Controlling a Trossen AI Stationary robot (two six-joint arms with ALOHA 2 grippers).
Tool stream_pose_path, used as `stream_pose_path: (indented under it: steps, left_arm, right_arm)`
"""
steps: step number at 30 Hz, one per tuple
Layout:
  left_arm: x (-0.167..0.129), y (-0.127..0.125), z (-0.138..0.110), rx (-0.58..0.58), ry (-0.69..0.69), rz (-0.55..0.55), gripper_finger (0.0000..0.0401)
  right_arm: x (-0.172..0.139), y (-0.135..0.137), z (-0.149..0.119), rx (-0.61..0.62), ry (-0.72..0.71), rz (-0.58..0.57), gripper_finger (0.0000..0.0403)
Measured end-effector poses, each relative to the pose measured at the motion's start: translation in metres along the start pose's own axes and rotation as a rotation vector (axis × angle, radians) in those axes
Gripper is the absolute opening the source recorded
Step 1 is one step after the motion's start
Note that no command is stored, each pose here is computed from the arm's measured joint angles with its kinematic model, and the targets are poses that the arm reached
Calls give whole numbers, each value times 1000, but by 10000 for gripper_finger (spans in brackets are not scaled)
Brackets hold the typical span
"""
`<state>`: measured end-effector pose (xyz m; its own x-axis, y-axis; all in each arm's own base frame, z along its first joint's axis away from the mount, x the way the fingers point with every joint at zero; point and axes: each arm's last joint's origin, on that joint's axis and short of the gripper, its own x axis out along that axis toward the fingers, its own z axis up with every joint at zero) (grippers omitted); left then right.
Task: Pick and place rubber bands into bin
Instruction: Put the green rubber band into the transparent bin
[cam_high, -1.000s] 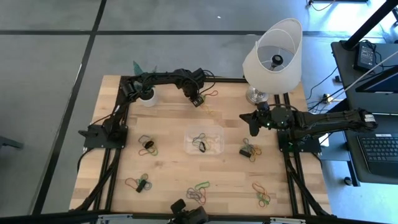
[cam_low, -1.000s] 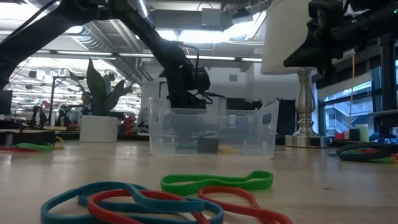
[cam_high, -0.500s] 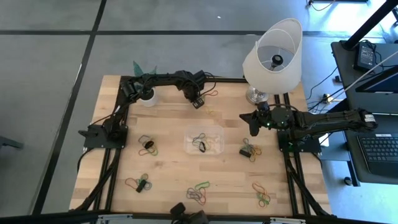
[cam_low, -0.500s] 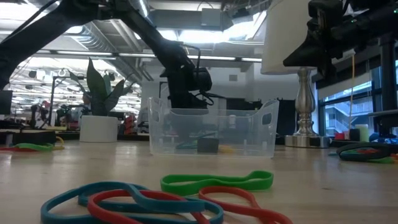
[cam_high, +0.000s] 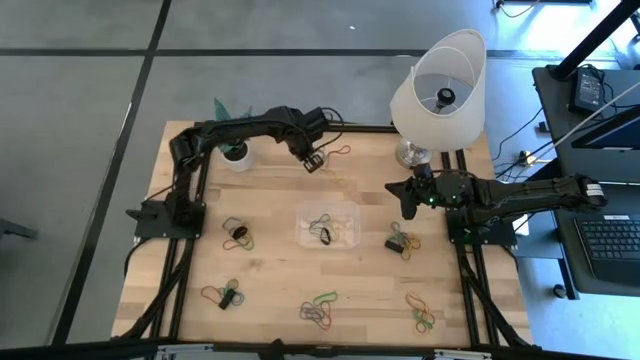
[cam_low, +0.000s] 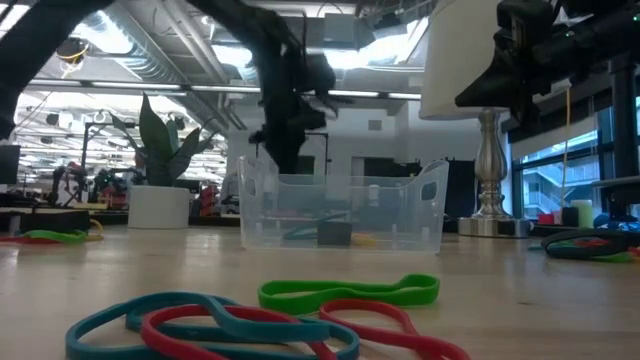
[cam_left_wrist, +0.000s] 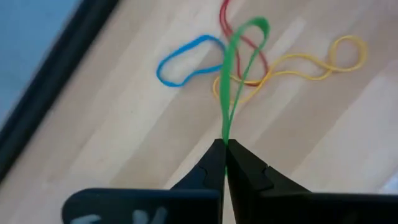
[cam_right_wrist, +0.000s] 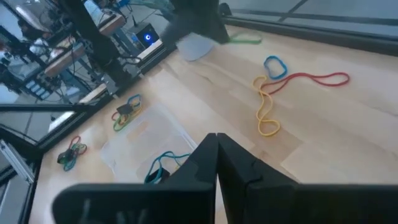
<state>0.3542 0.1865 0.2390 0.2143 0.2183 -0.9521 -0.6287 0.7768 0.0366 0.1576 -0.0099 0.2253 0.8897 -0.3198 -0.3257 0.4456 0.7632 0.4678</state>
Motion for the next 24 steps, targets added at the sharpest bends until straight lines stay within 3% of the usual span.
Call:
stream_pose_path:
  steps: [7, 11, 17, 24]
  left_arm:
    - [-49, -23, -9, 53, -107, -103, 3]
    - [-67, -48, -19, 181, -148, -142, 3]
    - [-76, -95, -39, 394, -165, -177, 3]
    - [-82, -137, -54, 430, -227, -196, 3]
  right_arm:
    - [0, 0, 0, -95, 0, 0, 12]
    - [0, 0, 0, -120, 0, 0, 12]
    - [0, 0, 0, -120, 2, -1, 12]
    - [0, -1, -1, -123, 12, -8, 12]
